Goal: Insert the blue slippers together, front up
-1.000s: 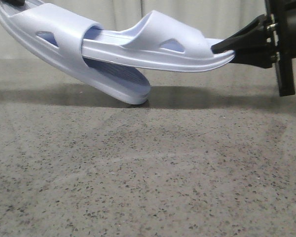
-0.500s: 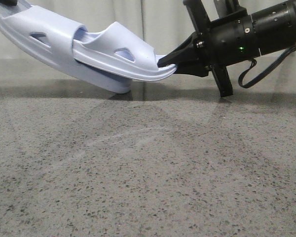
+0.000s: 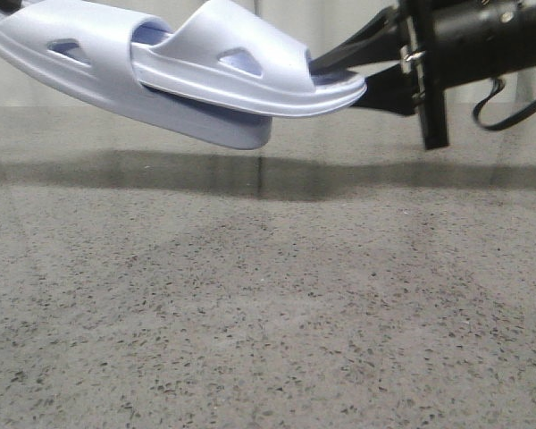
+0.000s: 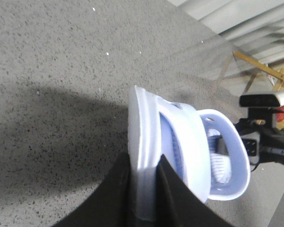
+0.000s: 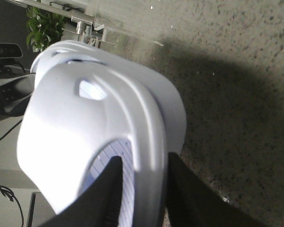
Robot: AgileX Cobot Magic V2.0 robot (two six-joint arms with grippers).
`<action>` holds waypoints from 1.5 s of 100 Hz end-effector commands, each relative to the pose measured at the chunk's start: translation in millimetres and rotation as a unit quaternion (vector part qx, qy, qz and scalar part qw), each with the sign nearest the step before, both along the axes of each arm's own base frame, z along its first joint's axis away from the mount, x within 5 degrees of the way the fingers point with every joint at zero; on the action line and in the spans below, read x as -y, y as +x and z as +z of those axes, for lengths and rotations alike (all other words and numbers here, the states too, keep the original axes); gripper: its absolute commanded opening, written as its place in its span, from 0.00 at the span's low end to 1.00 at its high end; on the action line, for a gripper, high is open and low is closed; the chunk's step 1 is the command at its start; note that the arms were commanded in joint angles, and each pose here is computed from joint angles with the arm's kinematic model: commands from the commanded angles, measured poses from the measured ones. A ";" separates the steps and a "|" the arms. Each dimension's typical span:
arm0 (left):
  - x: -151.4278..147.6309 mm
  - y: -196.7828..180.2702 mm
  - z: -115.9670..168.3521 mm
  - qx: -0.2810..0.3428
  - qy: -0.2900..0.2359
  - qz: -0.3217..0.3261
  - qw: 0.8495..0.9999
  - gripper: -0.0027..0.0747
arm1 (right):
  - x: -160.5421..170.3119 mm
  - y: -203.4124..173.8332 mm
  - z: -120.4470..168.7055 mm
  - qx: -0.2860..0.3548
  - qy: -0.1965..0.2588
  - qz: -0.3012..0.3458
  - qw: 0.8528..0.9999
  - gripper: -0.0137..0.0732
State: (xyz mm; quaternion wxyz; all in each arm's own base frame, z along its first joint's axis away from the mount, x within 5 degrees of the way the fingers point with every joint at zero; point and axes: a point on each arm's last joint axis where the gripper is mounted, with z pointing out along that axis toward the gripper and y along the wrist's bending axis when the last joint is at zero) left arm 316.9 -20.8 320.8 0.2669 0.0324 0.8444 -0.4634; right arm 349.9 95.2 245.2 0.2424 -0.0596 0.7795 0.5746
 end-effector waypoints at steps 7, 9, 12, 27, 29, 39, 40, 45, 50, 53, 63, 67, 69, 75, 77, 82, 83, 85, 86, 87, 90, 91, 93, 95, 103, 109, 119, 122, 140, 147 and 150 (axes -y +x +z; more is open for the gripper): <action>2.3 -6.3 21.7 0.029 -0.021 -0.002 0.999 0.05 | 16.6 -19.2 55.3 0.072 0.049 0.033 0.996 0.36; 2.0 -5.8 21.6 0.030 -0.020 0.001 0.999 0.05 | 20.1 -19.3 56.3 0.072 0.046 0.027 0.996 0.36; 1.6 -5.0 21.6 0.031 -0.019 0.006 0.999 0.05 | 24.5 -21.0 59.2 0.073 0.039 0.022 0.996 0.36; -0.2 -0.9 21.5 0.042 -0.012 0.028 0.999 0.05 | 45.5 -27.1 67.8 0.083 0.012 0.004 0.996 0.36; 0.9 -0.7 21.7 0.047 -0.010 0.026 0.998 0.05 | 47.6 -28.1 68.7 0.085 0.007 0.003 0.996 0.36; 12.4 0.3 22.0 0.067 -0.001 0.010 0.998 0.05 | 56.8 -31.8 75.3 0.096 0.000 -0.010 0.995 0.36; 13.4 0.6 22.0 0.069 0.001 0.010 0.998 0.05 | 57.3 -32.1 76.0 0.097 -0.001 -0.011 0.995 0.36; 21.6 1.6 21.4 0.084 0.013 0.002 0.996 0.05 | 62.1 -33.0 78.2 0.101 -0.002 -0.018 0.995 0.36; 29.7 2.6 20.4 0.098 0.028 -0.004 0.995 0.05 | 65.4 -33.9 80.2 0.104 -0.003 -0.024 0.994 0.35; 34.8 3.0 19.4 0.105 0.039 -0.008 0.994 0.06 | 67.6 -34.2 80.6 0.105 -0.004 -0.027 0.994 0.35; 43.2 5.0 15.5 0.118 0.077 -0.008 0.990 0.06 | 73.2 -36.2 81.5 0.107 -0.017 -0.031 0.994 0.25; 45.1 5.4 13.8 0.122 0.093 -0.009 0.988 0.07 | 75.8 -37.0 80.8 0.107 -0.024 -0.032 0.993 0.21; 45.4 5.7 13.0 0.125 0.101 -0.010 0.987 0.08 | 76.3 -37.5 80.6 0.107 -0.029 -0.032 0.993 0.17; 47.0 5.3 11.1 0.130 0.118 -0.017 0.984 0.14 | 77.8 -38.8 79.3 0.107 -0.043 -0.029 0.993 0.08; 46.8 5.1 10.6 0.131 0.122 -0.019 0.984 0.18 | 78.7 -38.8 78.7 0.106 -0.047 -0.030 0.993 0.05; 46.1 5.2 8.8 0.133 0.133 -0.025 0.982 0.27 | 79.9 -38.4 77.5 0.105 -0.055 -0.033 0.992 0.04; 46.0 5.2 8.5 0.133 0.135 -0.025 0.982 0.29 | 80.0 -38.3 77.3 0.105 -0.056 -0.033 0.992 0.04; 45.8 5.1 8.3 0.133 0.136 -0.026 0.981 0.34 | 80.6 -38.2 77.0 0.105 -0.058 -0.034 0.992 0.04; 45.8 5.1 8.1 0.133 0.138 -0.026 0.981 0.37 | 80.7 -38.1 76.8 0.105 -0.059 -0.035 0.992 0.04; 45.8 5.1 8.1 0.133 0.138 -0.026 0.981 0.39 | 80.9 -37.9 76.4 0.104 -0.062 -0.036 0.992 0.04; 45.4 5.0 7.5 0.133 0.142 -0.028 0.980 0.45 | 81.3 -37.4 75.9 0.104 -0.065 -0.038 0.992 0.04; 45.4 5.0 7.5 0.133 0.142 -0.028 0.980 0.49 | 81.3 -37.9 76.3 0.105 -0.067 -0.038 0.991 0.04; 45.1 4.9 7.1 0.133 0.145 -0.029 0.980 0.53 | 81.5 -37.5 76.1 0.105 -0.068 -0.041 0.991 0.04; 44.9 5.0 7.3 0.134 0.149 -0.030 0.979 0.56 | 81.8 -37.3 75.7 0.105 -0.071 -0.042 0.991 0.04; 44.6 3.9 9.7 0.144 0.166 -0.050 0.974 0.62 | 82.5 -37.0 76.1 0.108 -0.079 -0.049 0.990 0.04; 43.4 2.2 13.2 0.154 0.192 -0.074 0.966 0.62 | 83.8 -36.9 76.0 0.111 -0.096 -0.057 0.988 0.06; 40.6 2.9 23.1 0.171 0.229 -0.092 0.954 0.62 | 86.4 -41.0 79.9 0.126 -0.141 -0.071 0.979 0.06; 39.7 3.7 27.1 0.176 0.237 -0.092 0.951 0.62 | 87.2 -42.3 82.2 0.132 -0.153 -0.078 0.976 0.06; 38.9 4.3 45.9 0.194 0.240 -0.079 0.948 0.50 | 91.1 -56.9 101.7 0.169 -0.221 -0.116 0.953 0.06; 39.2 1.8 53.8 0.205 0.230 -0.061 0.949 0.39 | 91.1 -62.7 108.5 0.181 -0.232 -0.125 0.948 0.06; 39.4 -0.2 58.3 0.213 0.225 -0.054 0.949 0.33 | 90.9 -64.9 111.2 0.186 -0.233 -0.130 0.946 0.06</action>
